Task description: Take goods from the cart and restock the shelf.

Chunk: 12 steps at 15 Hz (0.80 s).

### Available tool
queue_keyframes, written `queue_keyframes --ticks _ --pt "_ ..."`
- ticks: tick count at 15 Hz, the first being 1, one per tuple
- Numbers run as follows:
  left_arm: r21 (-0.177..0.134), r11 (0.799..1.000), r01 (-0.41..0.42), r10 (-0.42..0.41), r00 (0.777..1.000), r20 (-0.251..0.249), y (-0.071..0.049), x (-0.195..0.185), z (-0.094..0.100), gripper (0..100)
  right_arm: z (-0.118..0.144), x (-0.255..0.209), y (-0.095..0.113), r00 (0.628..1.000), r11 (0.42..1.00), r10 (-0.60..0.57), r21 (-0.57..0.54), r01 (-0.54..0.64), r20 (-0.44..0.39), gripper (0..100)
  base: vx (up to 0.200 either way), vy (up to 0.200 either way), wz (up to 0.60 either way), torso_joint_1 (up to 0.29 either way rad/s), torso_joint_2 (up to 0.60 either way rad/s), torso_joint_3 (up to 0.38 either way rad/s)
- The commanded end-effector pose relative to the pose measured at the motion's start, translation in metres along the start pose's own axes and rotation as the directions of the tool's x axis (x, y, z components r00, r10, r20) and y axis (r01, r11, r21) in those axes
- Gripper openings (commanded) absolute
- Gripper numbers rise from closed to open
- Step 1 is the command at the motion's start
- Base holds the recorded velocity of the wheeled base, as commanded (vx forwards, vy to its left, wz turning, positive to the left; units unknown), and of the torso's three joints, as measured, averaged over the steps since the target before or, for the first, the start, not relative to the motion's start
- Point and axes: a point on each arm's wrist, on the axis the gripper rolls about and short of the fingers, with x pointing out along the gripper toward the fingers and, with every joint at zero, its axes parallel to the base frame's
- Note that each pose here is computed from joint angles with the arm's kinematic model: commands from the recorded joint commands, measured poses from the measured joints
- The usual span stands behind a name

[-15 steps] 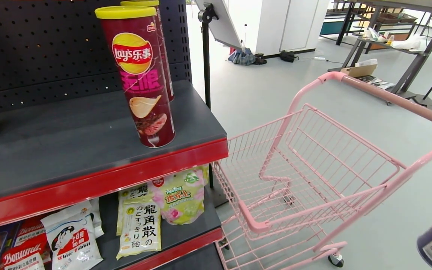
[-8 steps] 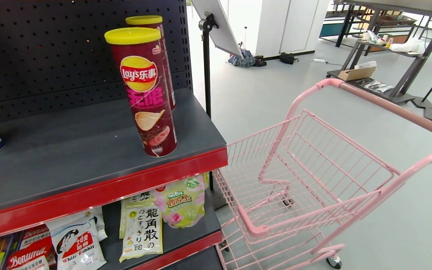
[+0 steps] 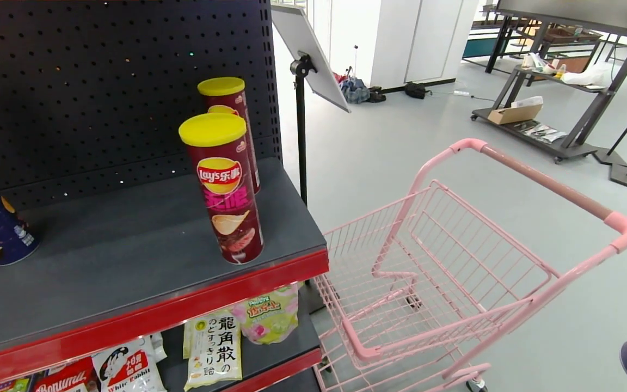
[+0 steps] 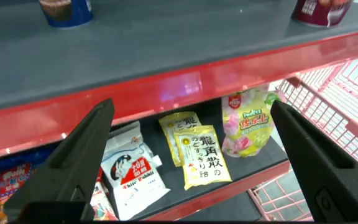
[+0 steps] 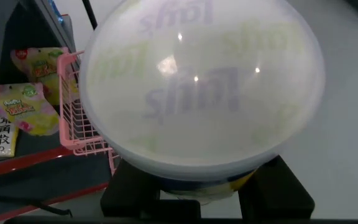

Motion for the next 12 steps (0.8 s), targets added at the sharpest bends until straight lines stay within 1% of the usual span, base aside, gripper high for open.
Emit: queue_keyframes --ticks 1,9,12 --pt "0.000 1.000 -0.001 0.001 1.000 0.001 0.0000 0.0000 0.0000 100 0.0005 0.0046 0.0003 1.000 1.000 0.002 -0.002 -0.002 -0.021 0 0.000 0.000 0.00 0.178 -0.46 -0.286" --pt "0.000 1.000 -0.001 0.001 1.000 0.000 0.0000 0.0000 -0.0001 100 0.0010 0.0094 0.0010 0.999 1.000 0.015 -0.011 -0.016 -0.041 0 0.000 0.000 0.00 0.158 -0.38 -0.231" --pt "0.000 1.000 -0.001 0.001 1.000 0.000 0.0000 0.0000 -0.0001 100 0.0002 0.0137 0.0013 0.998 0.999 0.015 -0.044 -0.018 -0.061 0 0.000 0.000 0.00 0.154 -0.36 -0.216"
